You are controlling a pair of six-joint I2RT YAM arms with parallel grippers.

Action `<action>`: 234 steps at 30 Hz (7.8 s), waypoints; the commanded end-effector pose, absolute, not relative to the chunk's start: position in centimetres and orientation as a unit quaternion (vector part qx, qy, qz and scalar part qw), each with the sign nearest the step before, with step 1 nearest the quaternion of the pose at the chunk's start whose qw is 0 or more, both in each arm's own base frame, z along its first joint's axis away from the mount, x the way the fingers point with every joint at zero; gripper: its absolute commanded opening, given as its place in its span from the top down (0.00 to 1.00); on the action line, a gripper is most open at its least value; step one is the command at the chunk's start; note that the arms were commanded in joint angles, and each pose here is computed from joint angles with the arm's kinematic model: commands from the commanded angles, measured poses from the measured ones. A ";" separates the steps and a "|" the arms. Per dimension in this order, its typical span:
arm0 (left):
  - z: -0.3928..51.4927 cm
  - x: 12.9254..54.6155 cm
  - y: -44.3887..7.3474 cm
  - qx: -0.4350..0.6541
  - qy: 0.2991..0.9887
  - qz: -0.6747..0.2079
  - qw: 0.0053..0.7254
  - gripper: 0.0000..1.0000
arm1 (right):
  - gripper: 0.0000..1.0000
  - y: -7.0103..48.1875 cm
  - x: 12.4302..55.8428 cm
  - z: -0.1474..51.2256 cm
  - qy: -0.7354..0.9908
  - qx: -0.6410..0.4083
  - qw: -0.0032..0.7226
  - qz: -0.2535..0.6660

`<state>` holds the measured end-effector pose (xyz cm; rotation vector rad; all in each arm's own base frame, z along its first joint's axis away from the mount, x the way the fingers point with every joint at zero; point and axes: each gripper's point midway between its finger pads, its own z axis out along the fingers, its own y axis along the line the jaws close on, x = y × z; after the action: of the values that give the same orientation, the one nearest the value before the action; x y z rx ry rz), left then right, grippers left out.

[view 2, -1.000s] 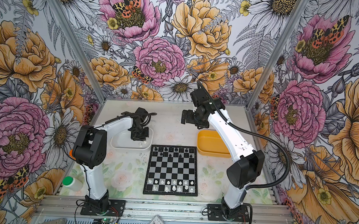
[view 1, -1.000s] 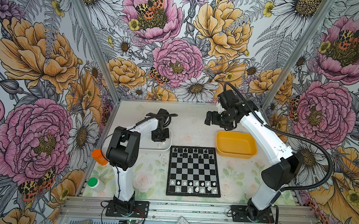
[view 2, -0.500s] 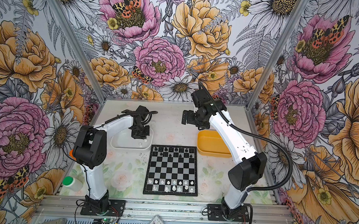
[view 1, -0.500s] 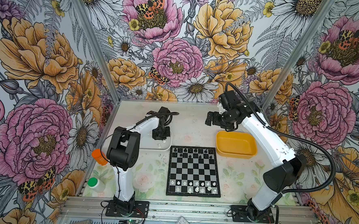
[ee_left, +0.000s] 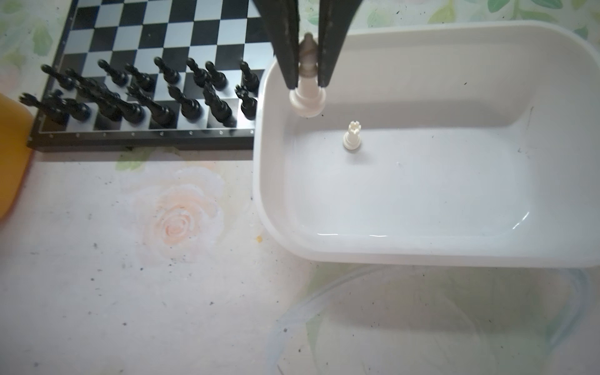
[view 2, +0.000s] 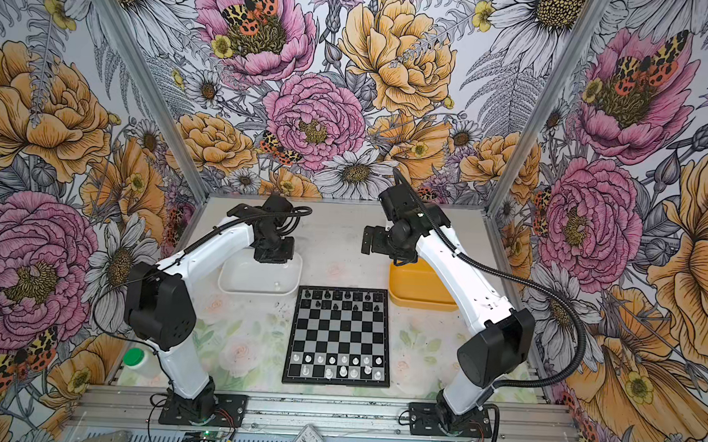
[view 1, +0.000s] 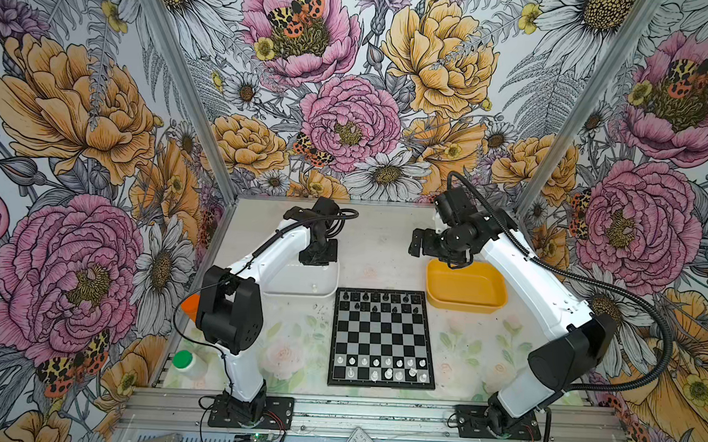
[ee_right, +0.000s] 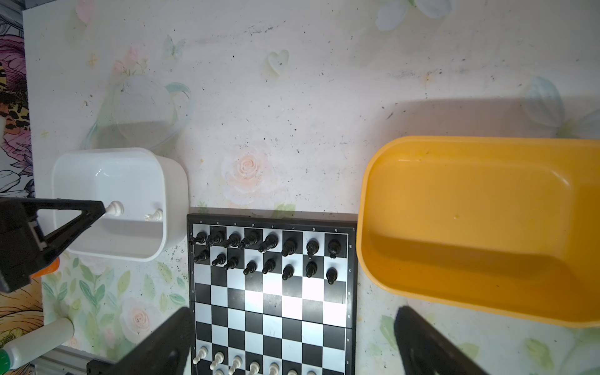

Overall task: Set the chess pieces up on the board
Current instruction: 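Carry the white piece with the left gripper to the board's near edge, then lower the white piece onto its near-row square and open the left gripper, then lift the left gripper back to the white bin while the right arm moves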

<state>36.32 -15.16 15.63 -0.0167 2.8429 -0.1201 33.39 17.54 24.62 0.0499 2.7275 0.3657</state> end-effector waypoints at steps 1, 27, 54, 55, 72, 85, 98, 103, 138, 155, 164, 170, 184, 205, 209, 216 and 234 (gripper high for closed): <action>18.1 34.1 -15.6 -0.002 0.986 -0.037 0.163 0.98 | 0.01 16.7 32.0 26.5 0.965 0.015 0.224 0.136; 17.4 11.8 -24.9 0.039 0.979 -0.076 0.187 0.97 | 0.02 13.1 18.6 25.6 0.961 -0.008 0.190 0.203; 10.7 8.7 -27.9 0.099 0.984 -0.033 0.142 0.92 | 0.01 11.4 16.3 26.1 0.963 -0.015 0.193 0.185; 10.5 8.6 -28.1 0.099 0.985 -0.033 0.140 0.92 | 0.01 11.4 16.4 26.1 0.964 -0.016 0.192 0.184; 7.6 8.4 -28.9 0.105 0.987 -0.024 0.119 0.92 | 0.01 10.8 16.2 26.4 0.966 -0.020 0.194 0.171; 6.8 8.9 -28.3 0.095 0.988 -0.025 0.120 0.91 | 0.01 10.7 16.1 26.4 0.966 -0.017 0.194 0.169; 6.3 9.0 -28.4 0.097 0.990 -0.027 0.103 0.91 | 0.01 10.6 16.1 26.4 0.967 -0.016 0.194 0.167; 6.2 9.3 -28.2 0.099 0.989 -0.023 0.103 0.92 | 0.01 10.4 16.1 26.4 0.966 -0.014 0.196 0.166; 5.7 9.8 -28.4 0.110 0.989 -0.018 0.095 0.76 | 0.01 10.5 16.1 26.3 0.967 -0.014 0.191 0.166; 8.2 12.3 -27.7 0.072 0.989 -0.042 0.123 0.73 | 0.01 10.6 16.5 26.3 0.968 -0.019 0.190 0.162; 15.6 17.6 -25.8 0.028 0.977 -0.072 0.198 0.71 | 0.01 11.0 18.1 27.3 0.966 -0.029 0.201 0.159; 21.7 23.7 -19.9 -0.066 0.957 -0.091 0.266 0.64 | 0.01 12.4 20.7 28.2 0.963 -0.038 0.209 0.169; 22.9 33.7 -6.6 -0.190 0.942 -0.043 0.272 0.59 | 0.01 17.0 29.3 27.5 0.958 -0.037 0.220 0.178; 16.3 40.1 0.2 -0.253 0.939 -0.032 0.232 0.61 | 0.01 23.6 40.1 26.4 0.960 -0.044 0.215 0.175; 15.4 40.6 0.4 -0.255 0.939 -0.026 0.228 0.61 | 0.01 23.5 40.7 26.4 0.959 -0.057 0.226 0.161; 13.8 41.1 0.2 -0.254 0.945 -0.025 0.207 0.63 | 0.01 23.3 40.8 26.3 0.960 -0.058 0.229 0.153; 13.4 36.7 -3.5 -0.196 0.960 -0.098 0.176 0.65 | 0.01 24.1 41.7 24.8 0.961 -0.056 0.214 0.168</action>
<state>36.95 -1.76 12.82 -0.6461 2.7151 -0.1704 40.62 23.00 24.52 -0.1391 2.6914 0.4105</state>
